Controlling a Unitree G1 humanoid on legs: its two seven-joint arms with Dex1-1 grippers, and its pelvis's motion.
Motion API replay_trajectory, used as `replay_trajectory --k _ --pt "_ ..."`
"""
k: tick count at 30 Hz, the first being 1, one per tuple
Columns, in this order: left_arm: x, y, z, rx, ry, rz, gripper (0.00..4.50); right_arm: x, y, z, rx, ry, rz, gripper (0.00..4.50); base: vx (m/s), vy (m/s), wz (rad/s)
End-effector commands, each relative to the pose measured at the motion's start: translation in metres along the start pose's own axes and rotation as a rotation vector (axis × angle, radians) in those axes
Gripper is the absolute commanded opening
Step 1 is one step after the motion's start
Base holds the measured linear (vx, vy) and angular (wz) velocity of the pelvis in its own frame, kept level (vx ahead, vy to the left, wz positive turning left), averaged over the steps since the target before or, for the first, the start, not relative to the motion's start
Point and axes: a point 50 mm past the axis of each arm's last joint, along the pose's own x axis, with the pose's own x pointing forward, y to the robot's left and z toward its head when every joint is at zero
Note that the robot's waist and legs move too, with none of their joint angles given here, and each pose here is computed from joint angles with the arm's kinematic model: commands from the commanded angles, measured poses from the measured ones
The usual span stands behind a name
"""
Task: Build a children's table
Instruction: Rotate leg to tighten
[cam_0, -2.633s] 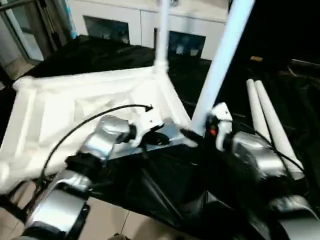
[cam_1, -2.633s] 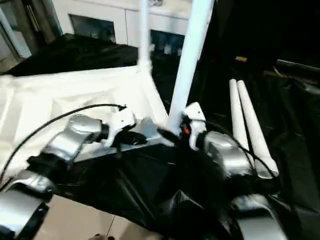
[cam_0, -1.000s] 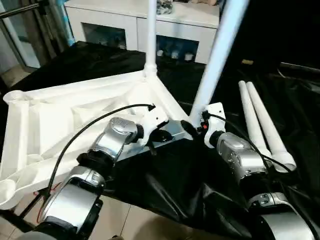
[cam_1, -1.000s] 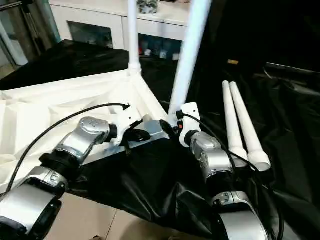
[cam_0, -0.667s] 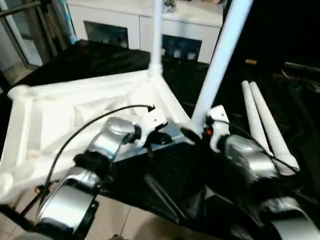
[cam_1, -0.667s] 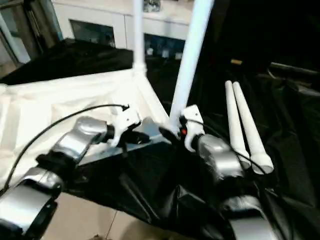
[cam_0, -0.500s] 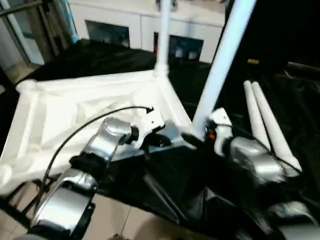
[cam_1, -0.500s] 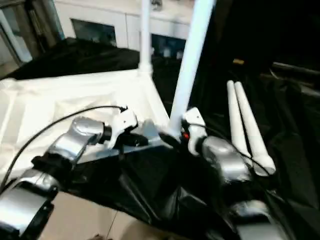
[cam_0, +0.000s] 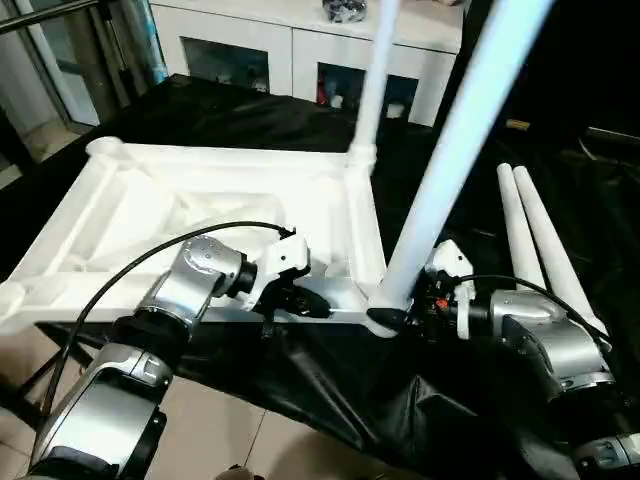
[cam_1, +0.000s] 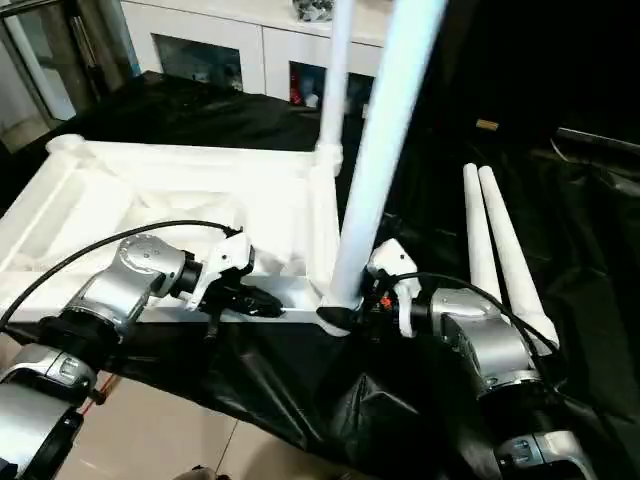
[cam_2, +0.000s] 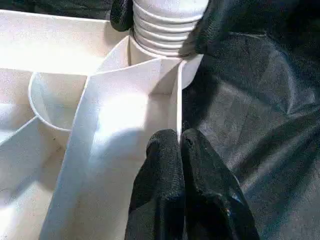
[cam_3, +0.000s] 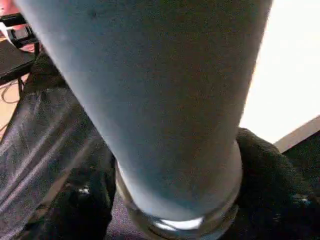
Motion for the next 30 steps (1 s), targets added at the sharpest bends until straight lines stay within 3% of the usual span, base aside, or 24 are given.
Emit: replay_trajectory --k 1,5,9,13,18,21,24,30 --pt "0.005 0.000 0.011 0.043 -0.030 -0.010 0.00 0.008 0.010 -0.002 0.008 0.011 0.065 3.01 0.000 0.000 0.00" --pt "0.007 0.002 0.011 0.041 -0.030 0.012 0.00 0.010 0.012 -0.004 0.017 0.016 0.067 2.87 0.000 0.000 0.00" --pt "0.013 0.006 0.015 0.028 -0.045 0.069 0.00 0.018 0.006 -0.009 0.043 0.009 -0.052 2.84 0.000 0.000 0.00" --pt "0.030 0.018 0.033 0.012 -0.083 0.198 0.00 0.041 -0.020 -0.016 0.156 -0.004 -0.441 2.82 0.000 0.000 0.00" --pt "0.047 0.023 0.048 -0.003 -0.098 0.279 0.00 0.065 -0.025 -0.011 0.255 -0.028 -0.589 2.80 0.000 0.000 0.00" --pt "0.055 0.023 0.054 -0.013 -0.112 0.297 0.00 0.075 -0.024 -0.006 0.247 -0.041 -0.614 2.80 0.000 0.000 0.00" --pt "0.059 0.021 0.055 -0.003 -0.113 0.287 0.00 0.083 -0.021 0.000 0.262 -0.084 -0.586 3.50 0.000 0.000 0.00" --pt "0.055 0.019 0.048 0.018 -0.093 0.261 0.00 0.079 -0.021 0.007 0.171 -0.094 -0.510 3.85 0.000 0.000 0.00"
